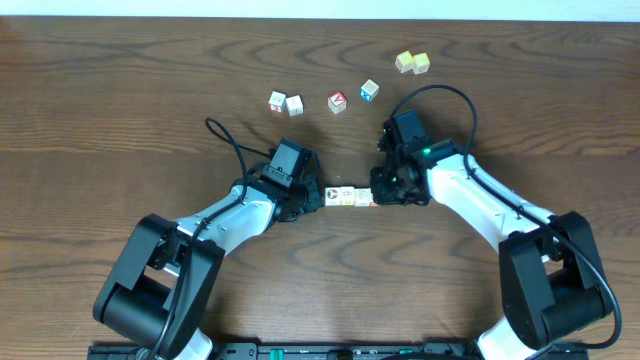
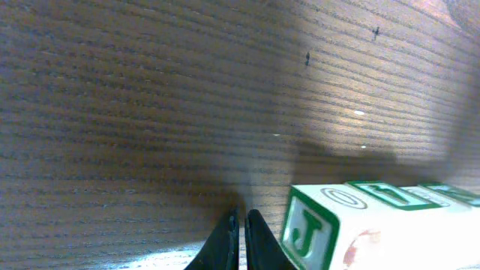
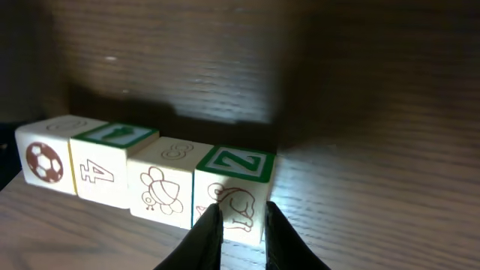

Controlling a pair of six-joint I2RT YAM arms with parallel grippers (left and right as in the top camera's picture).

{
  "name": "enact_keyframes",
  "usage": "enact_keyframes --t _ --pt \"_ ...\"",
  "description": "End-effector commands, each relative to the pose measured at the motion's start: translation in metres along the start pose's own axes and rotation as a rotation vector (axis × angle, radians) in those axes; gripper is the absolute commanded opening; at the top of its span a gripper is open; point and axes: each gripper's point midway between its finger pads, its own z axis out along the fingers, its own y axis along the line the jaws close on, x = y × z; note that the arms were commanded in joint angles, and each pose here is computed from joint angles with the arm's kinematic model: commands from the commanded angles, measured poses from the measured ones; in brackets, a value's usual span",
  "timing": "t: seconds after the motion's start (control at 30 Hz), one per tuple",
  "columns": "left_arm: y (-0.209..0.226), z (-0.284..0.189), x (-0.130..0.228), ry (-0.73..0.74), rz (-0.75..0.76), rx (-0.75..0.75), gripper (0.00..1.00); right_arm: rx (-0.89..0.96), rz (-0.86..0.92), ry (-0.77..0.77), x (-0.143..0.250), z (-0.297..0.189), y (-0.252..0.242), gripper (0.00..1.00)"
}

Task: Lift 4 blocks

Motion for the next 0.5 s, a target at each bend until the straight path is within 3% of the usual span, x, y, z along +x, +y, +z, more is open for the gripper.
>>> enact_keyframes --t 0.0,0.47 --pt "0.006 -0.001 -0.002 -0.015 0.0 -0.034 0.07 0.072 0.022 -0.002 0.003 0.004 -0.01 0.16" --pt "0.006 -0.001 -0.001 -0.012 0.0 -0.036 0.07 0.302 0.082 0.023 0.01 -0.009 -0.066 0.17"
